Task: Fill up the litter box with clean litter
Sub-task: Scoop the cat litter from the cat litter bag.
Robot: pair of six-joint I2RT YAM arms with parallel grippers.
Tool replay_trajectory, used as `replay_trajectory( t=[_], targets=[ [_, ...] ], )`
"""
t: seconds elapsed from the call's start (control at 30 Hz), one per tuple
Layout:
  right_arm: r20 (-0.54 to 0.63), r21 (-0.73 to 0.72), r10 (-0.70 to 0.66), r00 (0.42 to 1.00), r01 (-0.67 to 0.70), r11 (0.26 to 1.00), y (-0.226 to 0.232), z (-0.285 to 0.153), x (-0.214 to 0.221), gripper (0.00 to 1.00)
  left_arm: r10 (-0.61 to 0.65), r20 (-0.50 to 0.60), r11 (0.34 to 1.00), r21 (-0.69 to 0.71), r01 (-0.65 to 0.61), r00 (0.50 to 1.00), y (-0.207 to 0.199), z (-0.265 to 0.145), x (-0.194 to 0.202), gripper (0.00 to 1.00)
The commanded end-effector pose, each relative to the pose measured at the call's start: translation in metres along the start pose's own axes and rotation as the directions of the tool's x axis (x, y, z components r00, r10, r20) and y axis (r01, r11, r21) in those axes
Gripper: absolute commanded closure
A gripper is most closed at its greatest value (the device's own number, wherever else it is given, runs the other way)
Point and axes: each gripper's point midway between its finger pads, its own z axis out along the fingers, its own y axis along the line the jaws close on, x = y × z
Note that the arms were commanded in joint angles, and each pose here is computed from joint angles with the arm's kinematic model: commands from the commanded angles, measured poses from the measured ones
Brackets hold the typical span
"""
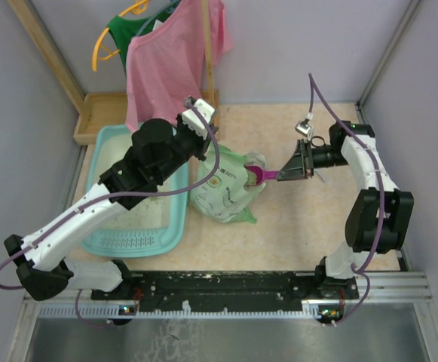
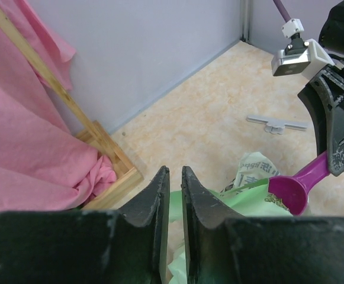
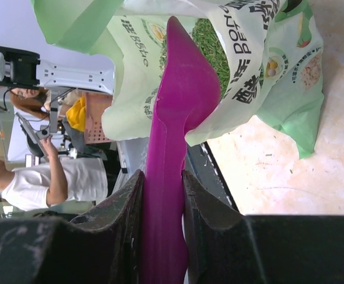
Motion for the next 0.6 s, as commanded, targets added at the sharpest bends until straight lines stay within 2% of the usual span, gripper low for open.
replay_trajectory(
  t=[0.0, 0.57],
  targets=[
    [0.051, -0.061, -0.075, 0.996, 0.078, 0.995, 0.028, -0.009, -0.01, 1.0, -0.018, 0.041, 1.0, -0.017, 0.019, 0.999, 0.003, -0.001, -0.014, 0.8],
    [0.129, -0.043, -0.089, 0.988, 0.096, 0.995, 0.039, -0.027, -0.011, 1.0, -0.005, 0.054, 0.999, -0.045, 0.007, 0.999, 0.009, 0.0, -0.017, 0.79]
  ],
)
